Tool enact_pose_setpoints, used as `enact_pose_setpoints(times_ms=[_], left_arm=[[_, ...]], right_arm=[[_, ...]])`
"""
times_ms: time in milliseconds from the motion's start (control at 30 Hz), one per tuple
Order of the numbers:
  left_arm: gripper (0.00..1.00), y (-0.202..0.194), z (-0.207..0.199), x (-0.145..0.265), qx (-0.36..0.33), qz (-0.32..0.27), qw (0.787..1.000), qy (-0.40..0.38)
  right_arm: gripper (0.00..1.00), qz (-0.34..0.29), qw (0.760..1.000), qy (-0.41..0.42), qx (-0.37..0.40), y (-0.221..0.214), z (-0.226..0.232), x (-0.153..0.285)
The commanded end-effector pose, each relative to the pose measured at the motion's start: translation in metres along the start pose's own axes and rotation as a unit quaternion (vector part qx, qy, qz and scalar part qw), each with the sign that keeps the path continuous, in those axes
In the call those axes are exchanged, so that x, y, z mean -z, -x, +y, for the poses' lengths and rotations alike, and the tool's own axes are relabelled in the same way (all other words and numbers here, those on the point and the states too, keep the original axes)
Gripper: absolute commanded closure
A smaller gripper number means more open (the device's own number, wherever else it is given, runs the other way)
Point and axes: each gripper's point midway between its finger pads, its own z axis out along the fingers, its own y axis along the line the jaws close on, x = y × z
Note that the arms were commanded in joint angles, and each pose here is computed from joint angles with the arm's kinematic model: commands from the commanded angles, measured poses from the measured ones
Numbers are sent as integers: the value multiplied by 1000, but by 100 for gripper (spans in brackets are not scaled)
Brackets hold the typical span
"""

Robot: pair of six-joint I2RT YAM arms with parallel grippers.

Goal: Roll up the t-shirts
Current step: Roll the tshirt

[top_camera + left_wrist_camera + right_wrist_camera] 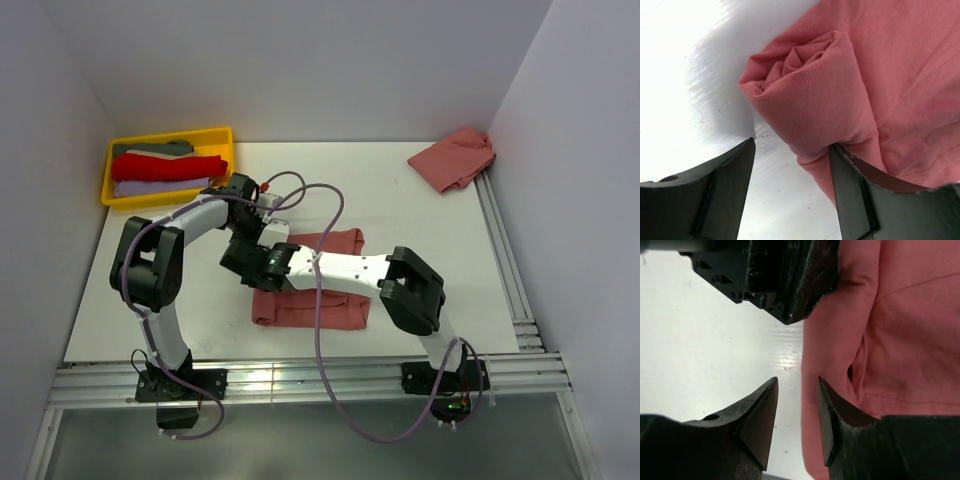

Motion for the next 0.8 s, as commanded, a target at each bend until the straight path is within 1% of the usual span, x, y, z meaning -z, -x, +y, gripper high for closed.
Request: enact_pose_setpoints(times_ms=[0,167,433,567,667,767], left_arm=[[33,14,0,4,-17,-20,1000,11],[31,16,-4,6,-22,-24,999,3],[28,28,-9,16,-25,-38,999,-3],[27,42,-12,24,-24,-52,998,-8],[23,53,-14,34,-24,-70,997,-6],[22,65,-15,44,-23,-87,996,-3]], right_arm=[[56,-9,1000,0,20,2,6,-3],[56,3,1000,-10,29,-8,-2,-13],[53,19,999,-37,28,-26,-34,-21],[51,24,998,-48,37,-31,-40,-25],[49,27,998,-51,40,-32,-42,-26],[46,29,997,-51,43,-34,-42,-27]])
